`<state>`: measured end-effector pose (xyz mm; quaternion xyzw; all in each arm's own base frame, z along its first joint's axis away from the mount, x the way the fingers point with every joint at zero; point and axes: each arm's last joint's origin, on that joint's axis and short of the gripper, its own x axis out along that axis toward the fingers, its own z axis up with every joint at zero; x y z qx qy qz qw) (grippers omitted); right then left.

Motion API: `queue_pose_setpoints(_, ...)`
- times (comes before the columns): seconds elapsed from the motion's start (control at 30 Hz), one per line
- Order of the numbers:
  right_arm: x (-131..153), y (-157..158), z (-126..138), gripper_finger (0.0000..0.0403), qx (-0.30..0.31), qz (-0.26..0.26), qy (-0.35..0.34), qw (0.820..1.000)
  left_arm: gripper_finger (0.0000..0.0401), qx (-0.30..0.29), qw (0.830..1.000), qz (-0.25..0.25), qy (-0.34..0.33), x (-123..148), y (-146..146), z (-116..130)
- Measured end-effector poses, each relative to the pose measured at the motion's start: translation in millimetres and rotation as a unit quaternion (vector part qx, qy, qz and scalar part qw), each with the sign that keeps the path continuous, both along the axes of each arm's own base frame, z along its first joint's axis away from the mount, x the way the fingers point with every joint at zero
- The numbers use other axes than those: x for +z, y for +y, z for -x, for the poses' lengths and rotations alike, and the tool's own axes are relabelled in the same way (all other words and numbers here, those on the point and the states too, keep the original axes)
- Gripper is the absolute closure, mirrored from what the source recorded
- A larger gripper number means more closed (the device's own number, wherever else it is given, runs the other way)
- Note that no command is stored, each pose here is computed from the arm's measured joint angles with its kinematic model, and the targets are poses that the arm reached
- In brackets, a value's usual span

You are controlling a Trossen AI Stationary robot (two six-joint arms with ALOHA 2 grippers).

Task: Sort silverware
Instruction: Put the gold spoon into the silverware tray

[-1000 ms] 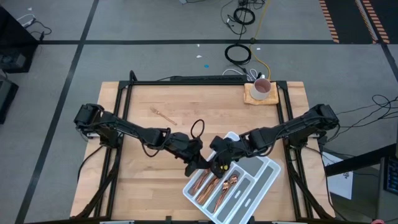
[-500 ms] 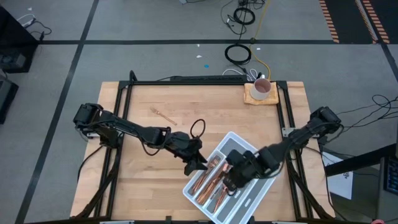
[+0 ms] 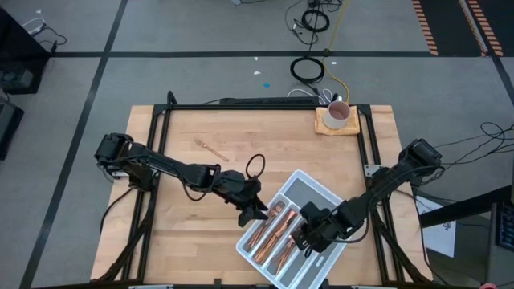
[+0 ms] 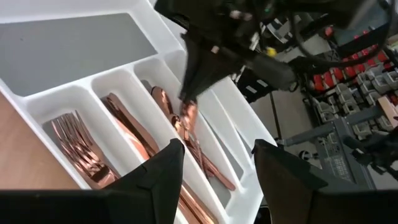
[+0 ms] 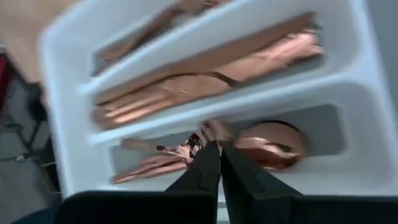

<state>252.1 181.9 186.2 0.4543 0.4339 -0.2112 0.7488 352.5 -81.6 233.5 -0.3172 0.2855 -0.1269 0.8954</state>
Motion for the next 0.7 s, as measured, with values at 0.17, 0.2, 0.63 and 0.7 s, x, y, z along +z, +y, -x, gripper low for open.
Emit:
queue_pose_setpoints(0.17,-9,-2,7,0.0402,0.003,0.008,0.021,1.000,0.0202,0.001,1.000,0.000,0.001,-1,1,0)
queue_pose_setpoints(0.2,-9,-2,7,0.0400,0.009,0.009,0.022,1.000,0.0202,0.002,1.000,0.000,0.001,-1,1,0)
queue_pose_setpoints(0.63,-3,2,3,0.0218,0.091,0.025,0.010,0.995,0.0202,0.002,1.000,0.026,0.004,6,25,-1)
queue_pose_setpoints(0.7,-2,1,4,0.0198,0.094,0.032,0.017,0.995,0.0202,0.005,1.000,0.026,0.003,12,32,3)
